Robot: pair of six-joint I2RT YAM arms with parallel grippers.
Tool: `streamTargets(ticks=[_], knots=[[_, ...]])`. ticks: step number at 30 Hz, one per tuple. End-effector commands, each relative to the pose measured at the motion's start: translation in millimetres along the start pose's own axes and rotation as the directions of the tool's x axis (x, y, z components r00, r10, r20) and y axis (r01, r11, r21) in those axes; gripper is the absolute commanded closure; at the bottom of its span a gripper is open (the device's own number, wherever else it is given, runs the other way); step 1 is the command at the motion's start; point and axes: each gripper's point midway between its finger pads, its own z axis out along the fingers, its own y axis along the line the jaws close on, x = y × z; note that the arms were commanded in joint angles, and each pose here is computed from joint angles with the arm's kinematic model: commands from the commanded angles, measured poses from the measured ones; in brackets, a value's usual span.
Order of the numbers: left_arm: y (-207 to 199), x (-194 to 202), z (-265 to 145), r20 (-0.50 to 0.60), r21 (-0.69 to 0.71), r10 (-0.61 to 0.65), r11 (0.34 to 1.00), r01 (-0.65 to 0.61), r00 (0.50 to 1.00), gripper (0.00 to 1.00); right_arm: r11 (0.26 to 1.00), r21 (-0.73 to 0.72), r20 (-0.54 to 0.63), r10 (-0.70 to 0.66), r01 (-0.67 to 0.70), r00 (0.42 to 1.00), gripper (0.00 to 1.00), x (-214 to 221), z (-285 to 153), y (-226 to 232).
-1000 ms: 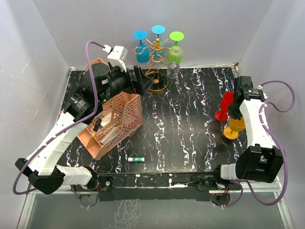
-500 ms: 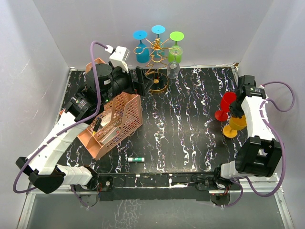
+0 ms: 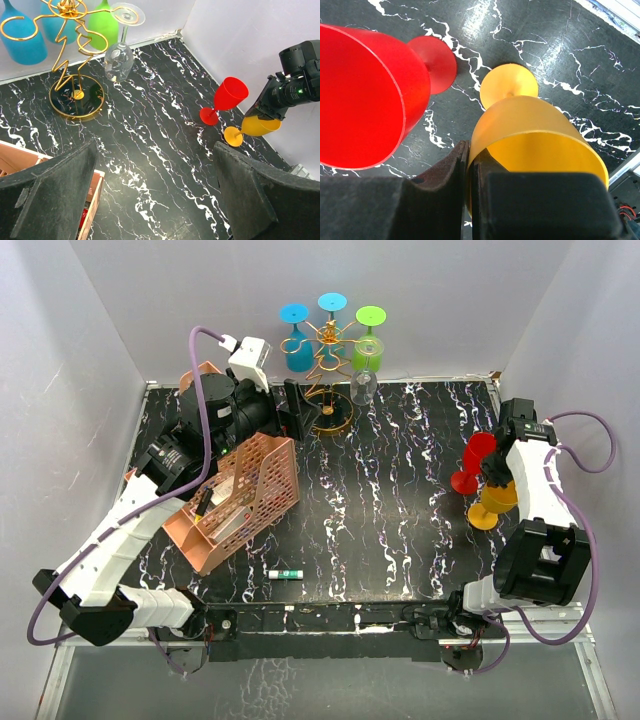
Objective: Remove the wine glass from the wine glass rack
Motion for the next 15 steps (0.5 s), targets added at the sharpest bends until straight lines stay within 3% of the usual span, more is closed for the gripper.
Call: streamTargets(ticks=[1,10,15], knots=[[-4,-22,-20,0.067,0.006,0.008,1.0,-0.009,0.998,0.03,1.0,-0.01,0.049,0.019,-0.018,0.999,0.9,-12,2,3],[-4,-25,-27,0.079,0.007,-0.001,1.0,0.0,0.997,0.03,1.0,-0.008,0.038,0.017,-0.017,0.999,0.88,-7,6,1],[-4,-27,-33,0.088,0.007,-0.012,1.0,0.011,0.996,0.03,1.0,-0.022,0.052,0.022,-0.021,0.998,0.71,-10,0,1]])
